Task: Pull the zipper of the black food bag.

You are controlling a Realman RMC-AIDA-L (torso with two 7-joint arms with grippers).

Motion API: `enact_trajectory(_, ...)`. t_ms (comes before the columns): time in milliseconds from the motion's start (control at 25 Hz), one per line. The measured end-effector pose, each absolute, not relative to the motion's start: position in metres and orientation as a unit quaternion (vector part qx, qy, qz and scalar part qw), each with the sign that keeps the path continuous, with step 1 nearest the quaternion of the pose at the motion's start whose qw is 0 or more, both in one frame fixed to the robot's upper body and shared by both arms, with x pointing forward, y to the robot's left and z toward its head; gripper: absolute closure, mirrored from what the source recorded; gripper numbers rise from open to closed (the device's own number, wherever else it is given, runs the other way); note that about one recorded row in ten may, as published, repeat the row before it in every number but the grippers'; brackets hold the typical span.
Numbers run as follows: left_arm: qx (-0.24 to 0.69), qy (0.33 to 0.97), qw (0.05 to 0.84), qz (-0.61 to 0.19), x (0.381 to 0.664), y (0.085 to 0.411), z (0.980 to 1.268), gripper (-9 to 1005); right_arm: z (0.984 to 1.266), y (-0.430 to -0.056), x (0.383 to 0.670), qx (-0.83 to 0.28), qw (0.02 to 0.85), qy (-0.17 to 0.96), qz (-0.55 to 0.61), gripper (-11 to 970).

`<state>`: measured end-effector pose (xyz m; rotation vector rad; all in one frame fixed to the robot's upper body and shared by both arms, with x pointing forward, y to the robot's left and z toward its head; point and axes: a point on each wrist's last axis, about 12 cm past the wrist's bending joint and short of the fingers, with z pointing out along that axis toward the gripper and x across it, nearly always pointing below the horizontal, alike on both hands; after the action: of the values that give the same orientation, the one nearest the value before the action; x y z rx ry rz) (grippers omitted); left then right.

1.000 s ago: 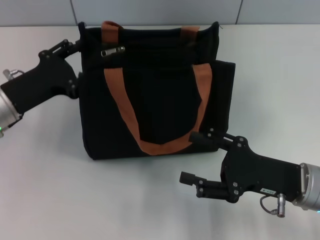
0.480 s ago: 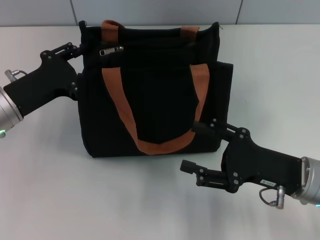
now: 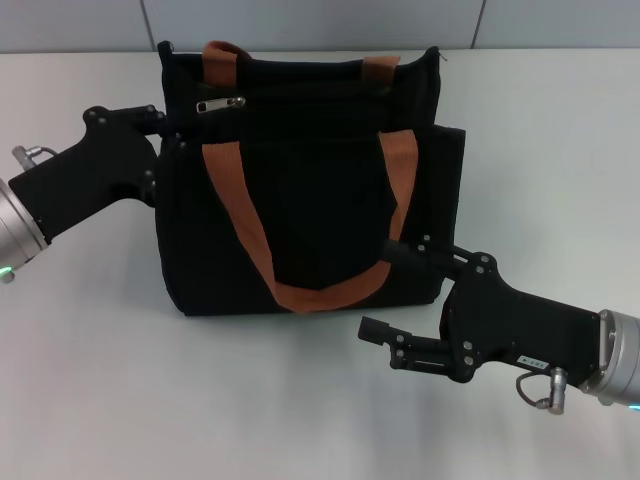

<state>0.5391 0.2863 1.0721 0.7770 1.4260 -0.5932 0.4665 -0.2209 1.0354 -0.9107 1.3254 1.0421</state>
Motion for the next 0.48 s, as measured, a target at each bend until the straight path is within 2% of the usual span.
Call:
enact_trajectory(400,0.303,0.64,0.631,-0.315,0.5401,0.2829,1.0756,975,1.0405,-0.2253,0.4584,-0.362,0.59,0.55,0.467,140)
enact_trajectory(480,0.299,0.641,0.627,-0.325,0.5399,0.2818,1.0762,974,1.043,-0.2276,0.4567,-0.347,0.592,0.547,0.478,140)
